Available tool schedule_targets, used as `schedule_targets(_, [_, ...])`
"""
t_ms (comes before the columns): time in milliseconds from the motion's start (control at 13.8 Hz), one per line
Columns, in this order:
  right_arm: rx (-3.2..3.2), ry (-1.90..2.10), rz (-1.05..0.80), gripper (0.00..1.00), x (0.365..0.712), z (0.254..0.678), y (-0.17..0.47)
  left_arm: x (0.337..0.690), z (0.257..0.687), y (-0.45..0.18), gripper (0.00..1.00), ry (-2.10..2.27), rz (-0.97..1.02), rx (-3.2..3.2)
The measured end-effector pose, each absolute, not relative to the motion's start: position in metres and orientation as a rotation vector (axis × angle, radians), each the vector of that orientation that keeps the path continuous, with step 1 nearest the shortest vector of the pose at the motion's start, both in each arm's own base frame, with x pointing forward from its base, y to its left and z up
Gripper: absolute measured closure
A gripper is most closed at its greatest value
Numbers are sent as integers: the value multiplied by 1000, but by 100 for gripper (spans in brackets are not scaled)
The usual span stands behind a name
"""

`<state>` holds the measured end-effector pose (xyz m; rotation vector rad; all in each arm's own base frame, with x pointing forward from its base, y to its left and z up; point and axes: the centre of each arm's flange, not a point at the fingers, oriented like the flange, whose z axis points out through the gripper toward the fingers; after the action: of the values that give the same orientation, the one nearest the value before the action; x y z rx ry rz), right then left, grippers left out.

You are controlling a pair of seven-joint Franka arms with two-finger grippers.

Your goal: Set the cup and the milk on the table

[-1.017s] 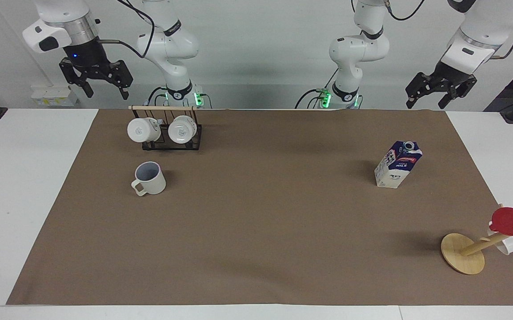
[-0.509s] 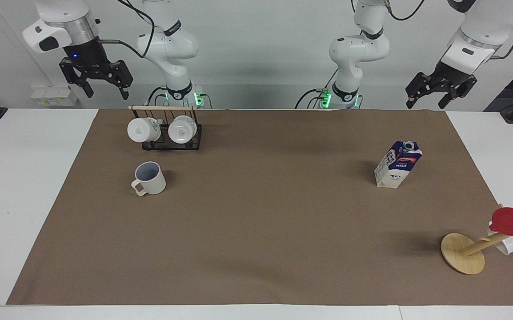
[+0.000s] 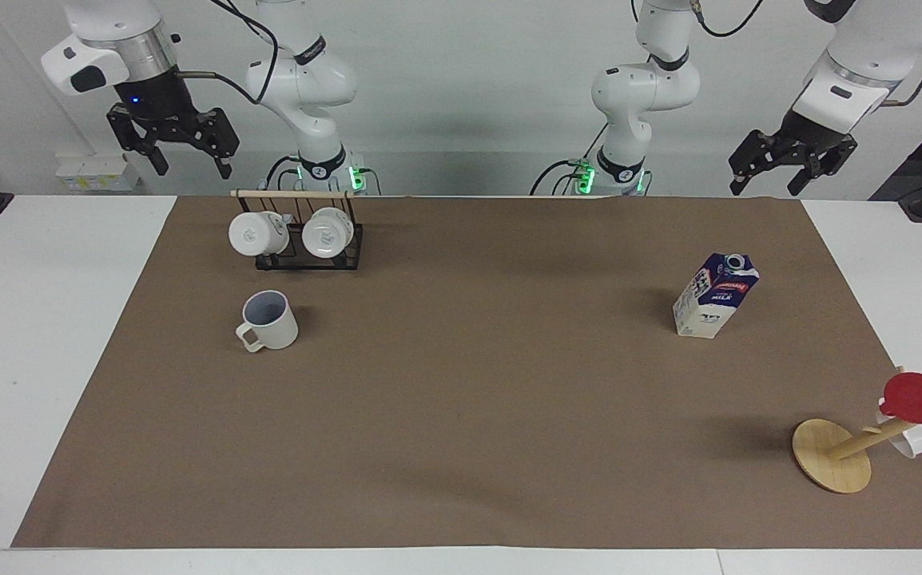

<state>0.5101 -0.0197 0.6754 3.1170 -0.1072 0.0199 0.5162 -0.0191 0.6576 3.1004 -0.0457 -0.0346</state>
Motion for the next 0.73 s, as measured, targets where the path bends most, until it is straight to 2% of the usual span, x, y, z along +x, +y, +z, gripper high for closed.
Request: schedule_targets(726, [3117,-90,6,0,509,671,-13,516,658,-19,0,-46,-35,3100])
